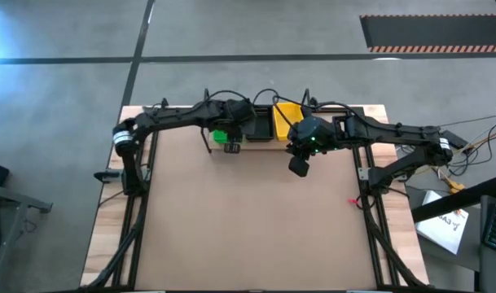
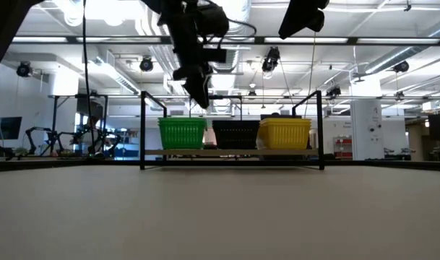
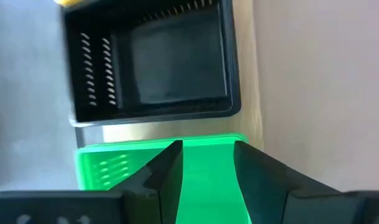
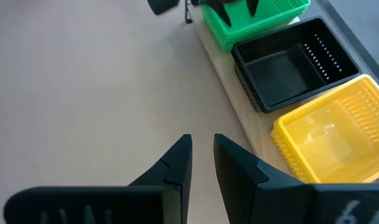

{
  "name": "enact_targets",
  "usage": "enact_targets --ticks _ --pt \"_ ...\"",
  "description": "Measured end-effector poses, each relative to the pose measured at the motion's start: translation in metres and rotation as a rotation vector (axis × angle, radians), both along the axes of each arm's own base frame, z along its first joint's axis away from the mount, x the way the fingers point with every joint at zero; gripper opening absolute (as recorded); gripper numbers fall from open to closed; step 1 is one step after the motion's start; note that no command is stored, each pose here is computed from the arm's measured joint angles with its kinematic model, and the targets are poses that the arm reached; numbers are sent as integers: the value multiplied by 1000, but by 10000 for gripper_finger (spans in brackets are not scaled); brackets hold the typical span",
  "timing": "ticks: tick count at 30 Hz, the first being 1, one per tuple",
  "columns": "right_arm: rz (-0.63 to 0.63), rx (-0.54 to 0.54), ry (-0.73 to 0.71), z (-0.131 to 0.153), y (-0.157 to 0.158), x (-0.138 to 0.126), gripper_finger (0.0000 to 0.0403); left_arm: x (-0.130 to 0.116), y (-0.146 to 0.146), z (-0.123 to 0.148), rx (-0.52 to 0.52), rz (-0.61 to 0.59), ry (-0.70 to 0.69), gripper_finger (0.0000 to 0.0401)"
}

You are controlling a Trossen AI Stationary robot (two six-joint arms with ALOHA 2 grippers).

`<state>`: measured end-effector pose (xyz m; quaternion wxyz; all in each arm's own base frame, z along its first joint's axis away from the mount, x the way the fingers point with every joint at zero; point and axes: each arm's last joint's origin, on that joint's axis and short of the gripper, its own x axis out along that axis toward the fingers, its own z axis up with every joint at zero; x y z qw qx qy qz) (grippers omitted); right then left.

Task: Stack baskets on shelf by color
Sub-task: Stack the green basket on top of the stacked green baskets on the shelf, then adjust the stacked baskets on the shelf

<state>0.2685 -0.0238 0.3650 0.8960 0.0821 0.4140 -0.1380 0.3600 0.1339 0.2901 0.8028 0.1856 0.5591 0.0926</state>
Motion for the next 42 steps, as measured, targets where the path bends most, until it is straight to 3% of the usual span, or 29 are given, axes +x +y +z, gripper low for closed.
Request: enact_targets --ticks 6,10,13,17,24,28,42 --pt "-17 3 -10 1 0 0 59 -15 -9 11 -30 -7 38 127" --pt "-106 -54 9 -4 -9 3 59 -23 -11 11 -84 81 65 127" --pt "-194 -80 52 -14 -33 10 59 -26 -13 16 -130 212 15 127" --pt "-298 -17 133 -39 -76 21 57 -30 -6 17 -180 363 -39 120" --pt "-437 76 296 -95 -139 33 19 -31 27 2 -200 482 -91 42" --pt "-464 94 343 -116 -156 42 9 -26 40 -7 -223 467 -115 5" --pt "-515 107 319 -121 -172 68 9 -4 55 -21 -116 267 -169 7"
